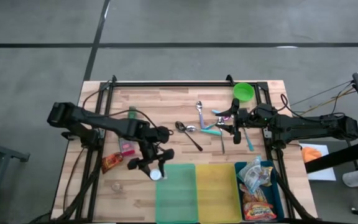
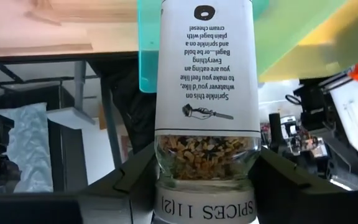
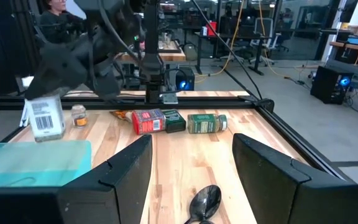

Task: Pick & Place Food Item
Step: Put the white seasoning bottle into the green bin

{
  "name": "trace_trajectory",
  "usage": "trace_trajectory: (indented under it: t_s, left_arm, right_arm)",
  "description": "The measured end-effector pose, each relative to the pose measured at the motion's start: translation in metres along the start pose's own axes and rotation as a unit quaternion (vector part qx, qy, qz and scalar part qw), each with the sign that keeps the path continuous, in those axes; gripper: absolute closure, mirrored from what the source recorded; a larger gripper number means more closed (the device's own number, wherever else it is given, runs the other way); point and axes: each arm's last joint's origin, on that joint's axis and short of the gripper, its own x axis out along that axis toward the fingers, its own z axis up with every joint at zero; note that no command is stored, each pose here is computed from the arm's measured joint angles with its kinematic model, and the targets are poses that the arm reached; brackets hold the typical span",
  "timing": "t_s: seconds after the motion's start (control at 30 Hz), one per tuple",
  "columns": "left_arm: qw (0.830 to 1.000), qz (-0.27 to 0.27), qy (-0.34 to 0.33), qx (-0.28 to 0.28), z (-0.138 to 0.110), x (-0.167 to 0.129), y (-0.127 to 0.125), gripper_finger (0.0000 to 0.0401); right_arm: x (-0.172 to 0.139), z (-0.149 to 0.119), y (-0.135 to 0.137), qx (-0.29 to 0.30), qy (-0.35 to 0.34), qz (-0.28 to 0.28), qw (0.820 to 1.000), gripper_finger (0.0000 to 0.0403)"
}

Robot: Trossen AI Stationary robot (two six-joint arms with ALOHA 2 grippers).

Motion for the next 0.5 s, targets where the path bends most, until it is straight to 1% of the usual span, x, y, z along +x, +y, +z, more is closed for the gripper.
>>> trace_trajectory:
  t_s: [0.13,0.27,0.37,0.5]
  left_arm:
    - [1.0,0.011,0.003,-0.021,0.007,0.005,-0.002,0.0211]
    - [0.999,0.023,0.011,-0.038,0.017,0.009,-0.006,0.0196]
    - [0.999,0.024,0.011,-0.042,0.026,0.011,-0.009,0.019]
    - [0.999,0.027,0.017,-0.038,0.039,0.011,-0.014,0.0194]
  right_arm:
    - [0.0,0.0,0.0,0.0,0.0,0.0,1.0,0.0181]
    - [0.0,0.0,0.0,0.0,0.0,0.0,1.0,0.0181]
    - [0.0,0.0,0.0,0.0,0.0,0.0,1.0,0.0181]
    - [0.0,0.0,0.0,0.0,0.0,0.0,1.0,0.0181]
